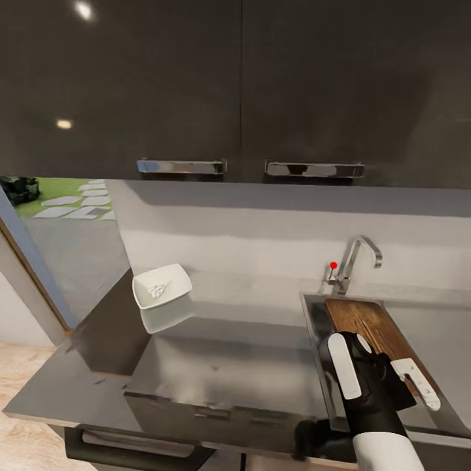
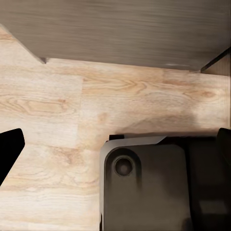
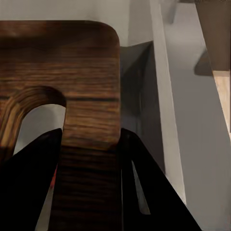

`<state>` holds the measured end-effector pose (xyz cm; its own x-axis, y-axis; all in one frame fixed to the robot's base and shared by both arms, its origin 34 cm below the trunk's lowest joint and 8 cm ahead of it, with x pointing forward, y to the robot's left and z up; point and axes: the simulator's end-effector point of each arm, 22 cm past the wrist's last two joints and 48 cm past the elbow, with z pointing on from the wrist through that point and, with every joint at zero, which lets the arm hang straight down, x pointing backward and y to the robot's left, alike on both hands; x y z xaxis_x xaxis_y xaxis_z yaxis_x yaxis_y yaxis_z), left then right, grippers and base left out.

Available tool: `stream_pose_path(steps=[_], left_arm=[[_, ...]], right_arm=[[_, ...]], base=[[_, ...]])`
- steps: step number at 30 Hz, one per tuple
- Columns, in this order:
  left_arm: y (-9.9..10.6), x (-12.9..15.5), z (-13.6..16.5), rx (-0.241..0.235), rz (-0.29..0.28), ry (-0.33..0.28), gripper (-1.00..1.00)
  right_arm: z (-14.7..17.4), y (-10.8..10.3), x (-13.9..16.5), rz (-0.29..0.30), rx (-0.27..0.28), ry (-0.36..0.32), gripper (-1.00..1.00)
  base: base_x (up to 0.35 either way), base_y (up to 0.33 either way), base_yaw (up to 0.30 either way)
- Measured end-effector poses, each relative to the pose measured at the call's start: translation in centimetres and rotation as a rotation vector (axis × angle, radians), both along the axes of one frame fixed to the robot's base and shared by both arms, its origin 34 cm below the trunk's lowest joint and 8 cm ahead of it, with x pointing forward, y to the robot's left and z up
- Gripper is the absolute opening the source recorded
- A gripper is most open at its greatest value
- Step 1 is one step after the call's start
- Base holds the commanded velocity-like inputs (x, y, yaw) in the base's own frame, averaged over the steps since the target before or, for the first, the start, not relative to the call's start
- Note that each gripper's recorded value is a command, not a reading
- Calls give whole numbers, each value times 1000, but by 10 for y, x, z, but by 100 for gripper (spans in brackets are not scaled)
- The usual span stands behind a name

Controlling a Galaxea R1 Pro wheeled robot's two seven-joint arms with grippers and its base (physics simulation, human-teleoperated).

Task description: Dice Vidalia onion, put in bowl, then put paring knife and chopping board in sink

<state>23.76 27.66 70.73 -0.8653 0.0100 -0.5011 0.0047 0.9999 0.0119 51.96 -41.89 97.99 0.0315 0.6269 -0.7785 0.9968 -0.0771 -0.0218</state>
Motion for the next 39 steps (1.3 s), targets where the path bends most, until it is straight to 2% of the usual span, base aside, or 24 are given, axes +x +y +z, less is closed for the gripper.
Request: stream_pose_path(steps=[6,16,23,30,37,39], left_arm=[[0,-2,-1,0,0,9,100],[0,-8,-3,0,1,26,100],[0,-11,-5,0,1,37,100],[0,-15,-6,0,1,50,100],[0,-21,-9,1,0,68,100],[0,-22,-9,1,0,71,100]], right_arm=[[-14,2,-4,2,6,41,-100],[-23,5,-5,6,13,63,-100],[-28,5,-6,5,13,78,-100],[-34,3,-8,-4,9,85,-100],[-42,3,-11,-6,9,108,-100],[-47,3,-7,16,10,108,-100]], base=[[10,-18,0],[5,0,0],[184,-8,0],[24,-4,0],[1,-178,0],[0,-50,0]])
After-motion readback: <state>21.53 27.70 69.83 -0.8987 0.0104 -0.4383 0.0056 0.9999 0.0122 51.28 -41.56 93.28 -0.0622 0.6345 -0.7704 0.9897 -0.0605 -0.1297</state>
